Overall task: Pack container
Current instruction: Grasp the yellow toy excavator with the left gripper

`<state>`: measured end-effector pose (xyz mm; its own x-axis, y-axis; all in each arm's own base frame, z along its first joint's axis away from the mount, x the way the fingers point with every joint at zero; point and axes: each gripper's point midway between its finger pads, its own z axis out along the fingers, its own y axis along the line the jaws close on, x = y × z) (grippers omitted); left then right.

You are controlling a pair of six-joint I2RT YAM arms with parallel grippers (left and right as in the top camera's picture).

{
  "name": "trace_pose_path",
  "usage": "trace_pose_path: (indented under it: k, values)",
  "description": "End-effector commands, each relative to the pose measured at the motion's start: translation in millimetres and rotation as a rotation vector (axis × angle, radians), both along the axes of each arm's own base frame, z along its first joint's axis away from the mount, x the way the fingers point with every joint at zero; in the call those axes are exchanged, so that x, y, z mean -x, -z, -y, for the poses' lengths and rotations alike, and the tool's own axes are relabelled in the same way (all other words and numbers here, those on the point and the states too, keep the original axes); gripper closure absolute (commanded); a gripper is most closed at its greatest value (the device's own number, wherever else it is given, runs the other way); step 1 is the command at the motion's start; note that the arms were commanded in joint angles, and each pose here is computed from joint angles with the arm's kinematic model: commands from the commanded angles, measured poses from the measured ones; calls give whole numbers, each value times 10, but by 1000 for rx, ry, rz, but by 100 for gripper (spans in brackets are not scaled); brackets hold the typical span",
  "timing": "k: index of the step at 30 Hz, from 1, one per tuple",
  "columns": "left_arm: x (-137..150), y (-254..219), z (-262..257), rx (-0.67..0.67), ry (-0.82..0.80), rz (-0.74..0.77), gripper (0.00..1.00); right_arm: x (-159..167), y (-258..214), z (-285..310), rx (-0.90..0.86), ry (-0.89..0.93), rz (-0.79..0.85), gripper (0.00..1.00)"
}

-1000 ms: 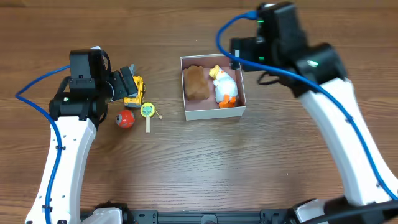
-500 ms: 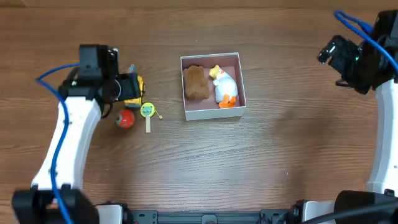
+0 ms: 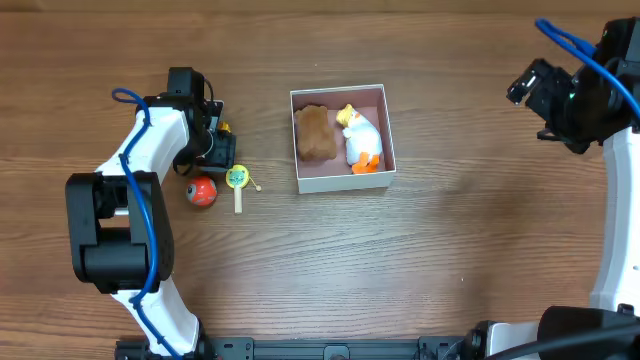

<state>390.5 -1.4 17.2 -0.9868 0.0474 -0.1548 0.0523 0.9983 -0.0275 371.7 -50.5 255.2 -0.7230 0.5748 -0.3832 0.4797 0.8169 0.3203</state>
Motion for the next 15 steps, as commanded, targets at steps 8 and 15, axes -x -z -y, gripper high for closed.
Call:
trace_pose_path:
  k: [8, 15]
  values:
    - [-216, -61, -5, -23, 26, 76, 73, 34, 6, -15, -8, -1, -11, 0]
    - [-278, -304, 26, -22, 33, 68, 86, 42, 10, -16, -9, -1, -14, 0]
